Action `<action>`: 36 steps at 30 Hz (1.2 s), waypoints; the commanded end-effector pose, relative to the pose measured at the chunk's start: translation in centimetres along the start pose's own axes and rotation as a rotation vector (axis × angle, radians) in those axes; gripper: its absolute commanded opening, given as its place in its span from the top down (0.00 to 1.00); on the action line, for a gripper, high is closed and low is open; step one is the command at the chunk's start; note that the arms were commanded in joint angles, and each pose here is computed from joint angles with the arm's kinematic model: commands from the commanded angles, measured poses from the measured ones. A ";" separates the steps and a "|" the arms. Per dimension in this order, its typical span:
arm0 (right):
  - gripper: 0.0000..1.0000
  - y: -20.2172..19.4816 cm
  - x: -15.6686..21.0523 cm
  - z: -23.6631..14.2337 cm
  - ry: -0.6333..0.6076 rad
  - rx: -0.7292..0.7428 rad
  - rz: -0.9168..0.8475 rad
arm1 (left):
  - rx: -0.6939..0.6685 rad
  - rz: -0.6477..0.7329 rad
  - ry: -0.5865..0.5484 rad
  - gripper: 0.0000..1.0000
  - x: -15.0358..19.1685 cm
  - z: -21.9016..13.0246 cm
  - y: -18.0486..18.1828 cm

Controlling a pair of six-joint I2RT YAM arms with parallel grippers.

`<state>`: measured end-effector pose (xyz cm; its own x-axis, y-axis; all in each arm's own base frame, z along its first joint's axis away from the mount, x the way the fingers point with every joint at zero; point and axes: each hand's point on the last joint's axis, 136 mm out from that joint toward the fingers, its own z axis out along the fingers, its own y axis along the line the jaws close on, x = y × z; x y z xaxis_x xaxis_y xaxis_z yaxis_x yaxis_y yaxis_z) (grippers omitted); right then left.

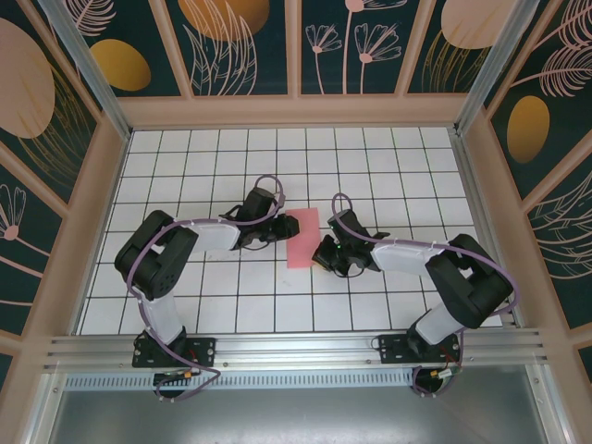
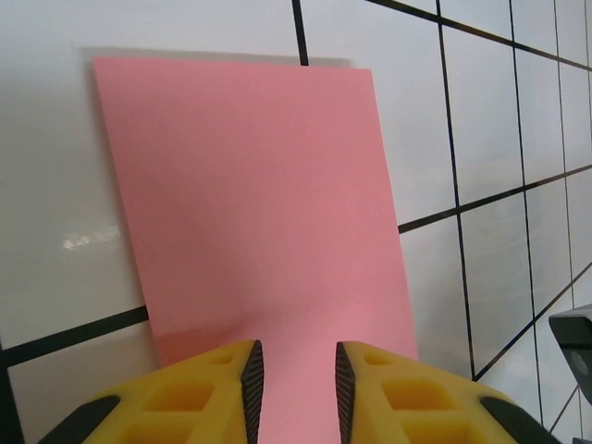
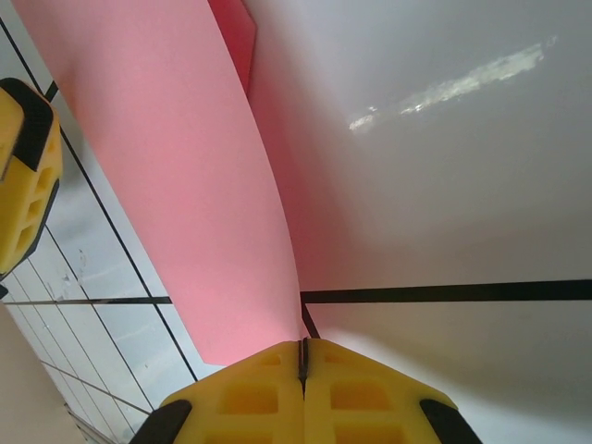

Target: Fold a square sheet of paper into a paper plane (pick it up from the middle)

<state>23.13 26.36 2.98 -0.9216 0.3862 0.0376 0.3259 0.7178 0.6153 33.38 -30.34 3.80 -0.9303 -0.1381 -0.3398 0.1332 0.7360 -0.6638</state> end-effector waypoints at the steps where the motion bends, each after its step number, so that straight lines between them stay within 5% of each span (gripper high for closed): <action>1: 0.99 -0.1 0.0 -0.5 0.003 -0.011 0.016 | -0.008 0.010 0.029 0.71 0.6 1.0 0.5; 11: 0.88 0.3 -0.5 -1.5 -0.025 -0.036 0.035 | -0.119 -0.023 0.075 0.76 2.1 2.1 3.3; 21: 0.97 1.5 -0.6 -1.3 -0.009 -0.062 0.014 | -0.091 -0.010 0.061 0.77 1.4 1.8 2.3; 36: 0.97 5.5 -2.9 1.5 0.002 -0.074 -0.106 | -0.062 0.011 0.024 0.79 -0.1 0.9 0.5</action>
<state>27.08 29.41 4.80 -0.9412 0.3379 -0.0076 0.2484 0.7067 0.6624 33.55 -30.28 1.92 -0.9429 -0.1280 -0.3074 0.0989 0.7739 -0.6256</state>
